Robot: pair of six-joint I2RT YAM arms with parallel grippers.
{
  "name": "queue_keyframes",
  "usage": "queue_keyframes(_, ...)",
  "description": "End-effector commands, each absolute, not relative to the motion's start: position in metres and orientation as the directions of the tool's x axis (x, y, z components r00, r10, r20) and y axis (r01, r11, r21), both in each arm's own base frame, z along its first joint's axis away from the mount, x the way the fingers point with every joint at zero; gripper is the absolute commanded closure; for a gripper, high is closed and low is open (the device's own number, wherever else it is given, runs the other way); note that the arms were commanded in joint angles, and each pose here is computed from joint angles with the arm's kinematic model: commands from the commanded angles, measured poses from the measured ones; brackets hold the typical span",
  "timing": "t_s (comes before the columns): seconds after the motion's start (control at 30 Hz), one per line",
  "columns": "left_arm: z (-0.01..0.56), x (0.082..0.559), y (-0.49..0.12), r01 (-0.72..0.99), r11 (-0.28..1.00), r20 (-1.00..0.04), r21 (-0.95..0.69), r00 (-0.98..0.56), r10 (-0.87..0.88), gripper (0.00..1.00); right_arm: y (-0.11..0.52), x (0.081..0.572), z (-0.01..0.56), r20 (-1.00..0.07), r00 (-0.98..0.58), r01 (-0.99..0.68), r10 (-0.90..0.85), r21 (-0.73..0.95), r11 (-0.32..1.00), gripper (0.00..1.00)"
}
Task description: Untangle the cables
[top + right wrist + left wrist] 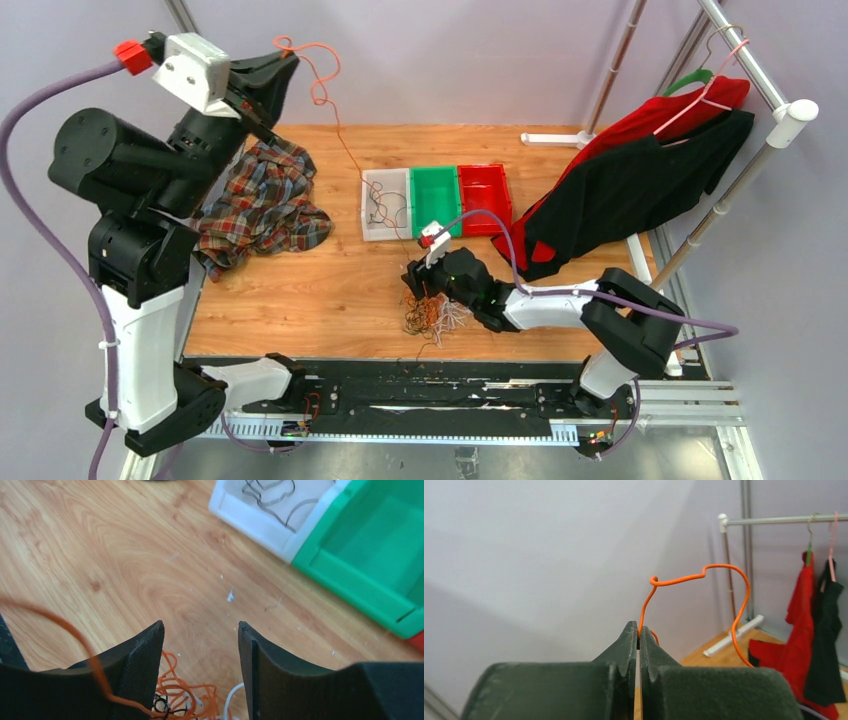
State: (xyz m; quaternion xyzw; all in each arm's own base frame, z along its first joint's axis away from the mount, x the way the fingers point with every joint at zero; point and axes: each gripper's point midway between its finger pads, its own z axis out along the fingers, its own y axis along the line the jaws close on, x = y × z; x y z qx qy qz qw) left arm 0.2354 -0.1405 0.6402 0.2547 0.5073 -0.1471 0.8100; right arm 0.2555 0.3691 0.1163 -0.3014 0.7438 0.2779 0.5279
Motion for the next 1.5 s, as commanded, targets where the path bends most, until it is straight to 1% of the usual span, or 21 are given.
queue_keyframes(0.0, 0.694, 0.216, -0.100, 0.304, 0.914, -0.793, 0.268, 0.608, 0.030, 1.00, 0.362, 0.257, 0.100, -0.953, -0.289, -0.690, -0.090, 0.142, 0.710, 0.44)
queue_keyframes(0.13, 0.716, 0.203, -0.080, 0.211, 0.944, -0.735, 0.255, 0.676, 0.047, 1.00, 0.354, 0.254, 0.094, -0.951, -0.304, -0.667, -0.055, 0.171, 0.725, 0.46)
queue_keyframes(0.3, 0.747, 0.182, -0.053, 0.085, 0.975, -0.637, 0.205, 0.768, 0.067, 1.00, 0.347, 0.253, 0.094, -0.951, -0.308, -0.650, -0.033, 0.185, 0.737, 0.46)
queue_keyframes(0.43, 0.737, 0.179, -0.059, 0.105, 0.962, -0.641, 0.250, 0.763, 0.083, 1.00, 0.344, 0.254, 0.103, -0.953, -0.300, -0.648, -0.034, 0.178, 0.741, 0.47)
queue_keyframes(0.53, 0.737, 0.172, -0.054, 0.088, 0.966, -0.622, 0.245, 0.778, 0.087, 0.99, 0.341, 0.256, 0.110, -0.957, -0.288, -0.647, -0.032, 0.170, 0.744, 0.42)
queue_keyframes(0.6, 0.732, 0.172, -0.055, 0.092, 0.964, -0.629, 0.249, 0.773, 0.088, 1.00, 0.339, 0.258, 0.115, -0.960, -0.279, -0.648, -0.029, 0.166, 0.744, 0.42)
queue_keyframes(0.63, 0.719, 0.177, -0.062, 0.124, 0.953, -0.661, 0.278, 0.745, 0.096, 1.00, 0.339, 0.258, 0.120, -0.963, -0.269, -0.653, -0.024, 0.164, 0.739, 0.47)
queue_keyframes(0.7, 0.684, 0.188, -0.073, 0.191, 0.936, -0.734, 0.297, 0.673, 0.095, 1.00, 0.342, 0.258, 0.138, -0.969, -0.248, -0.667, -0.004, 0.168, 0.726, 0.64)
queue_keyframes(0.77, 0.624, 0.205, -0.089, 0.277, 0.903, -0.819, 0.328, 0.559, 0.126, 1.00, 0.344, 0.257, 0.160, -0.976, -0.219, -0.687, 0.013, 0.163, 0.708, 0.81)
queue_keyframes(0.83, 0.554, 0.217, -0.105, 0.379, 0.860, -0.887, 0.342, 0.432, 0.163, 1.00, 0.344, 0.256, 0.182, -0.982, -0.189, -0.702, 0.031, 0.157, 0.695, 0.95)
queue_keyframes(0.87, 0.520, 0.221, -0.111, 0.422, 0.841, -0.912, 0.340, 0.367, 0.185, 0.99, 0.343, 0.256, 0.191, -0.984, -0.176, -0.707, 0.038, 0.153, 0.691, 0.99)
queue_keyframes(0.97, 0.428, 0.225, -0.122, 0.522, 0.781, -0.939, 0.343, 0.206, 0.274, 0.99, 0.342, 0.251, 0.213, -0.986, -0.152, -0.730, 0.065, 0.156, 0.666, 1.00)
queue_keyframes(1.03, 0.372, 0.221, -0.131, 0.612, 0.721, -0.936, 0.324, 0.097, 0.338, 0.98, 0.342, 0.248, 0.219, -0.987, -0.146, -0.742, 0.068, 0.154, 0.652, 0.99)
queue_keyframes(1.07, 0.349, 0.218, -0.135, 0.649, 0.702, -0.935, 0.292, 0.041, 0.352, 0.95, 0.342, 0.247, 0.222, -0.987, -0.142, -0.749, 0.071, 0.154, 0.644, 0.99)
queue_keyframes(1.1, 0.330, 0.213, -0.140, 0.689, 0.677, -0.932, 0.260, -0.003, 0.361, 0.90, 0.343, 0.245, 0.225, -0.988, -0.138, -0.757, 0.074, 0.154, 0.636, 1.00)
queue_keyframes(1.13, 0.308, 0.208, -0.146, 0.734, 0.638, -0.923, 0.233, -0.039, 0.382, 0.80, 0.344, 0.244, 0.228, -0.987, -0.138, -0.764, 0.077, 0.156, 0.626, 1.00)
queue_keyframes(1.27, 0.271, 0.197, -0.165, 0.829, 0.541, -0.909, 0.142, -0.108, 0.403, 0.51, 0.355, 0.233, 0.243, -0.985, -0.141, -0.814, 0.102, 0.174, 0.554, 0.99)
queue_keyframes(1.33, 0.263, 0.192, -0.176, 0.872, 0.478, -0.907, 0.102, -0.116, 0.405, 0.43, 0.363, 0.224, 0.251, -0.983, -0.146, -0.847, 0.106, 0.180, 0.499, 0.99)
queue_keyframes(1.43, 0.260, 0.192, -0.191, 0.917, 0.394, -0.906, 0.062, -0.114, 0.408, 0.34, 0.371, 0.215, 0.257, -0.982, -0.162, -0.879, 0.095, 0.187, 0.439, 0.99)
queue_keyframes(1.47, 0.260, 0.193, -0.195, 0.927, 0.372, -0.904, 0.053, -0.114, 0.413, 0.33, 0.373, 0.212, 0.257, -0.982, -0.165, -0.886, 0.092, 0.189, 0.424, 0.99)
